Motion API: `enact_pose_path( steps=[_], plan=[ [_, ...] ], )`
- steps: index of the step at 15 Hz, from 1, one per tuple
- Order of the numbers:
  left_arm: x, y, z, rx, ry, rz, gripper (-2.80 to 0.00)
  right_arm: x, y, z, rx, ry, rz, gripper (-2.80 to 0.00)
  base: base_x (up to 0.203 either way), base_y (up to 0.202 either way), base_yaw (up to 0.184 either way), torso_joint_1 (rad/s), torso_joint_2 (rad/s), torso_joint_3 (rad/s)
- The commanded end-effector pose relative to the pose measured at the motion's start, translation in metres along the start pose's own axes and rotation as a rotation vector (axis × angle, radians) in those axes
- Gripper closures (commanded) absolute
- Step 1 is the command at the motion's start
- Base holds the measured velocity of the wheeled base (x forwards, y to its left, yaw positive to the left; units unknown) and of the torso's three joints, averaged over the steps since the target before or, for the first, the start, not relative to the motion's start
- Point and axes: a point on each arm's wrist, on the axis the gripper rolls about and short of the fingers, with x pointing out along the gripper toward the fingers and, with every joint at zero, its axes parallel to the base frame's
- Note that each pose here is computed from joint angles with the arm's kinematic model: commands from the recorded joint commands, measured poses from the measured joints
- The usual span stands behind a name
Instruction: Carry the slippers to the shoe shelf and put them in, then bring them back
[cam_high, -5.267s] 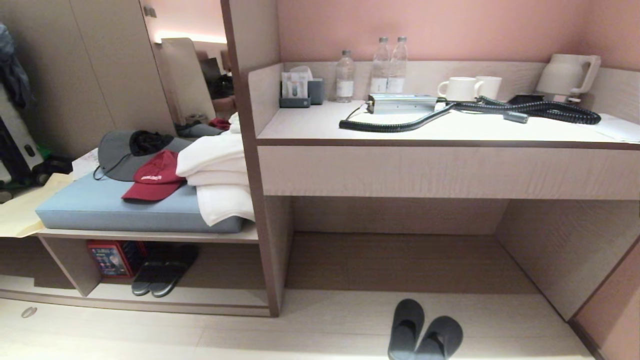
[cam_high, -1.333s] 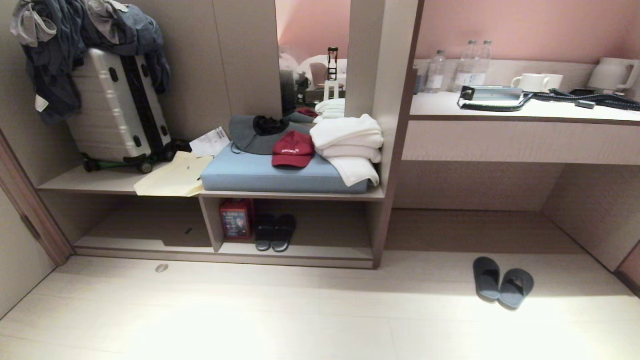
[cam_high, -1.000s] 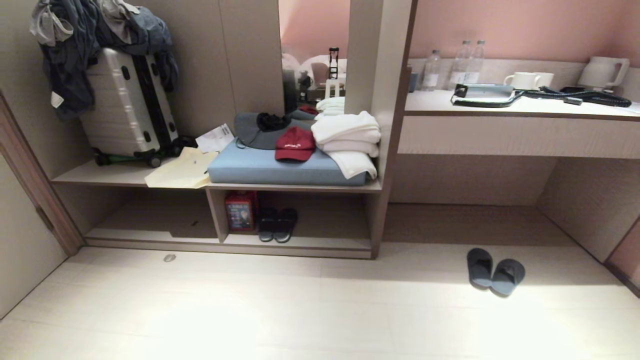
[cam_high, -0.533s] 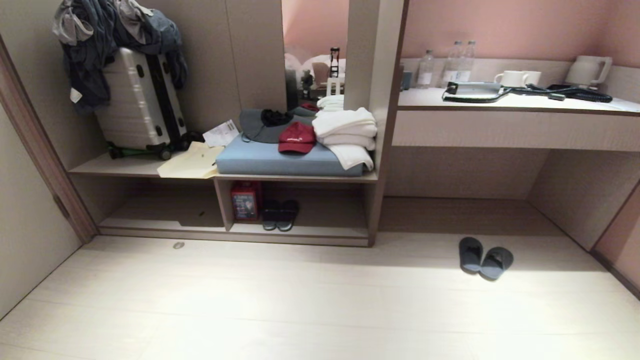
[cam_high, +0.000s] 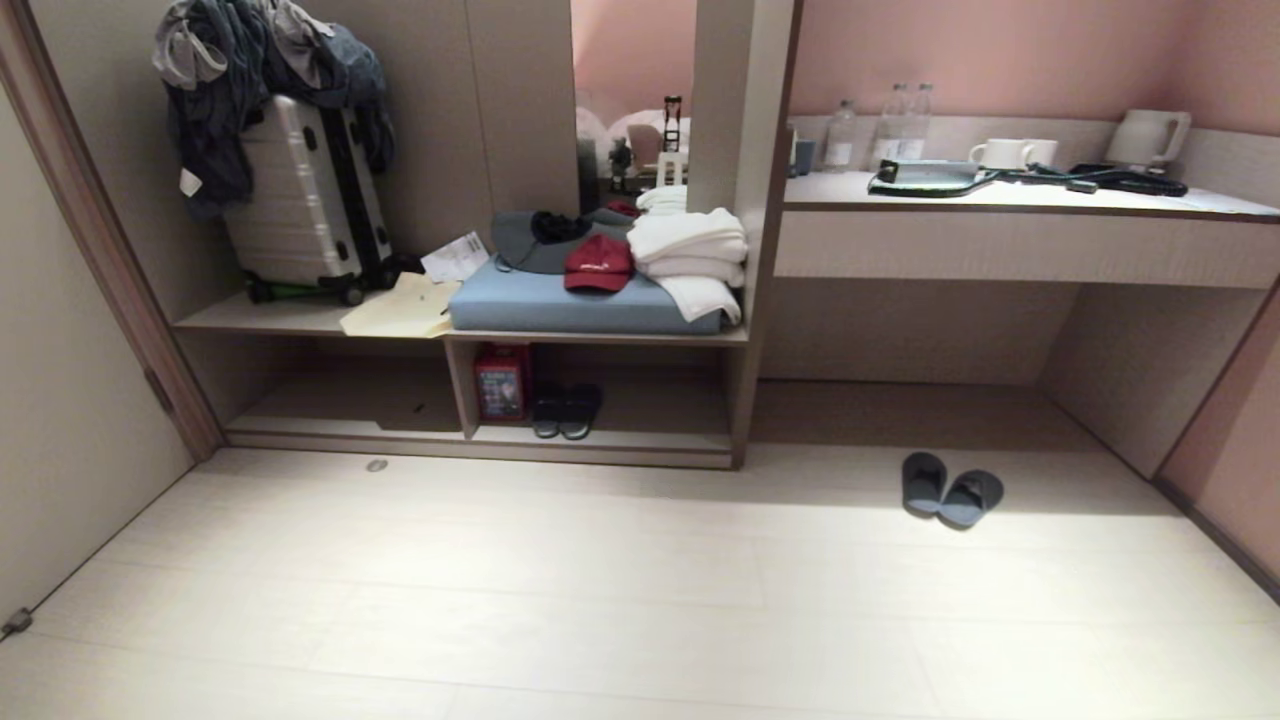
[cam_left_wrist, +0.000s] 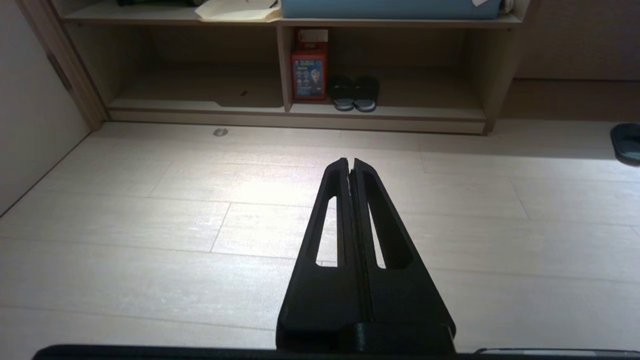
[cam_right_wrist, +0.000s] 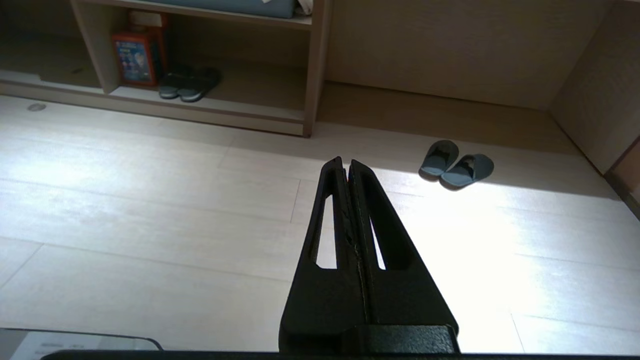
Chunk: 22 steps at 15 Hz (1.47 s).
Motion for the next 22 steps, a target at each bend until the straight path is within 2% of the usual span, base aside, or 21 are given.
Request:
enact_pose_path(
  steps=[1, 22],
  plan=[
    [0.0, 0.0, 0.0, -0.001, 0.0, 0.0, 0.0, -0.0001, 0.0, -0.0001, -0.001, -0.002, 0.0, 0.0, -0.195, 0.0, -0.002, 0.002, 0.0, 0.002],
    [0.0, 0.0, 0.0, -0.001, 0.0, 0.002, 0.0, -0.0001, 0.0, -0.0001, -0.001, -0.002, 0.0, 0.0, -0.196, 0.0, 0.002, 0.002, 0.0, 0.003]
  ],
)
